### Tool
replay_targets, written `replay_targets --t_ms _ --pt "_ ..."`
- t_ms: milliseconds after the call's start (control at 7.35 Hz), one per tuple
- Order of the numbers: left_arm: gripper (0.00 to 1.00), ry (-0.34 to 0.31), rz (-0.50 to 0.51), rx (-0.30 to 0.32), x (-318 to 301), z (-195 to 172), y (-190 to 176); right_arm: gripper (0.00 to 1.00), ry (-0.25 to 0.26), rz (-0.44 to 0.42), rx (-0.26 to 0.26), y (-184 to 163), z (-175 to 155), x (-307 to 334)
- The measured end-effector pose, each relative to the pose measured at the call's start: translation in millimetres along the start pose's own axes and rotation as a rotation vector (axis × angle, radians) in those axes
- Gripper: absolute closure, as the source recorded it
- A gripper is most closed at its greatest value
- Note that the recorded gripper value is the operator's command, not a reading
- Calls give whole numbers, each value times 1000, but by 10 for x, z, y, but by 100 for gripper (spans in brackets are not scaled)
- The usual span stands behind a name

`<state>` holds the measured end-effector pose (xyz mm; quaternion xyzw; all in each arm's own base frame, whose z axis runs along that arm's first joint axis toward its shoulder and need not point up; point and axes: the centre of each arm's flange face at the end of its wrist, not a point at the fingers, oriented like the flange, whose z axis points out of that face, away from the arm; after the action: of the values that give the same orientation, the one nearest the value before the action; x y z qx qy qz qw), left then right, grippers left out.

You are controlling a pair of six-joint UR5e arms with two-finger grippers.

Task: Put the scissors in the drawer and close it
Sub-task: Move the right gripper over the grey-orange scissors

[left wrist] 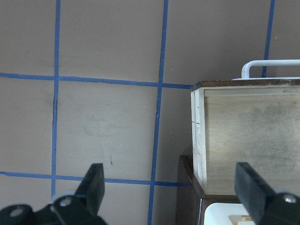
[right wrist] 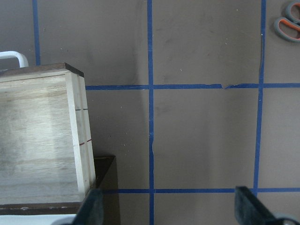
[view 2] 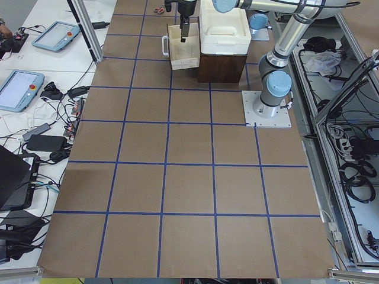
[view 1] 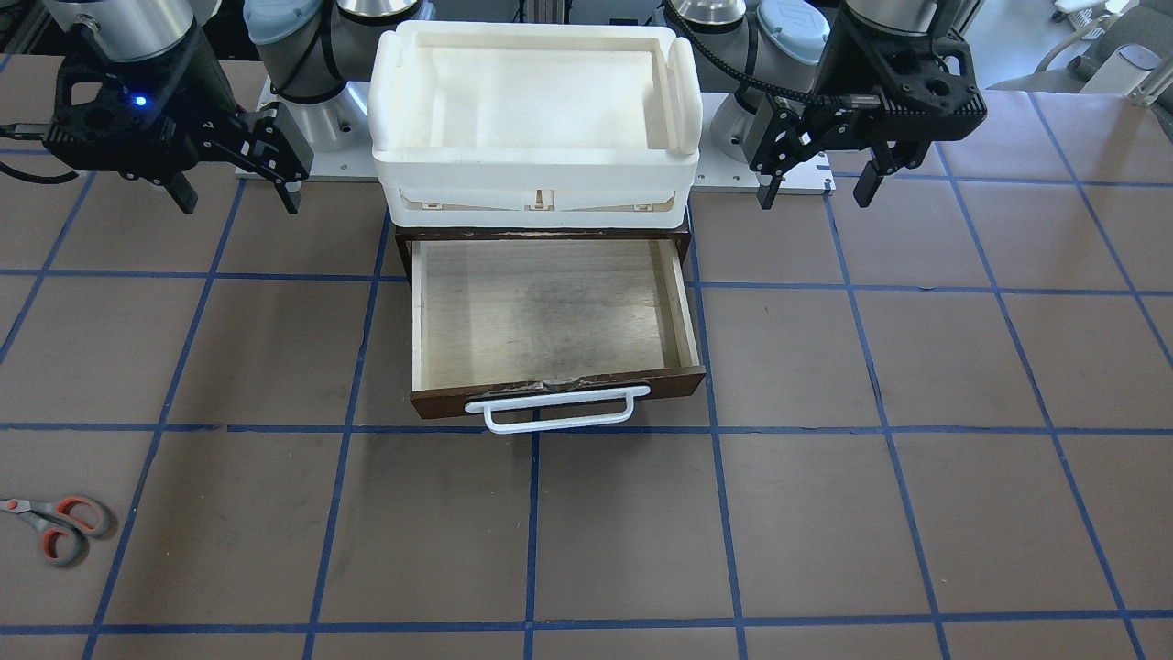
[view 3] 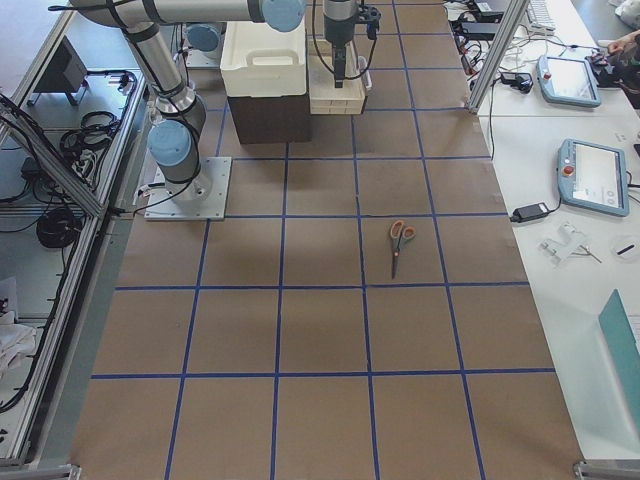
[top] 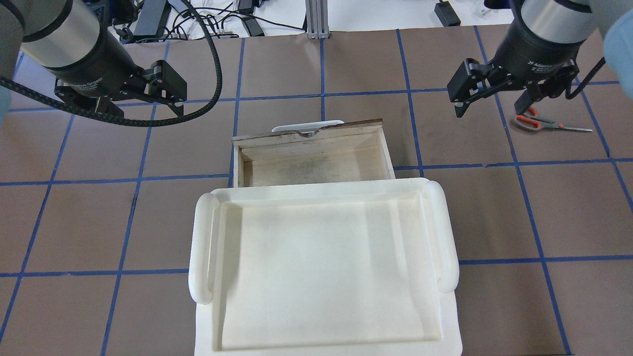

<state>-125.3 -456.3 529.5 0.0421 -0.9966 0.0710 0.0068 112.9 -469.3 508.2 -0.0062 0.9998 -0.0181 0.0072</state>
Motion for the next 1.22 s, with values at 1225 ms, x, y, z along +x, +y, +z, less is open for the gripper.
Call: replay_targets --t_ms 1225 --pt "0 0 -3 -1 -11 9 -11 0 33 -452 61 -572 311 824"
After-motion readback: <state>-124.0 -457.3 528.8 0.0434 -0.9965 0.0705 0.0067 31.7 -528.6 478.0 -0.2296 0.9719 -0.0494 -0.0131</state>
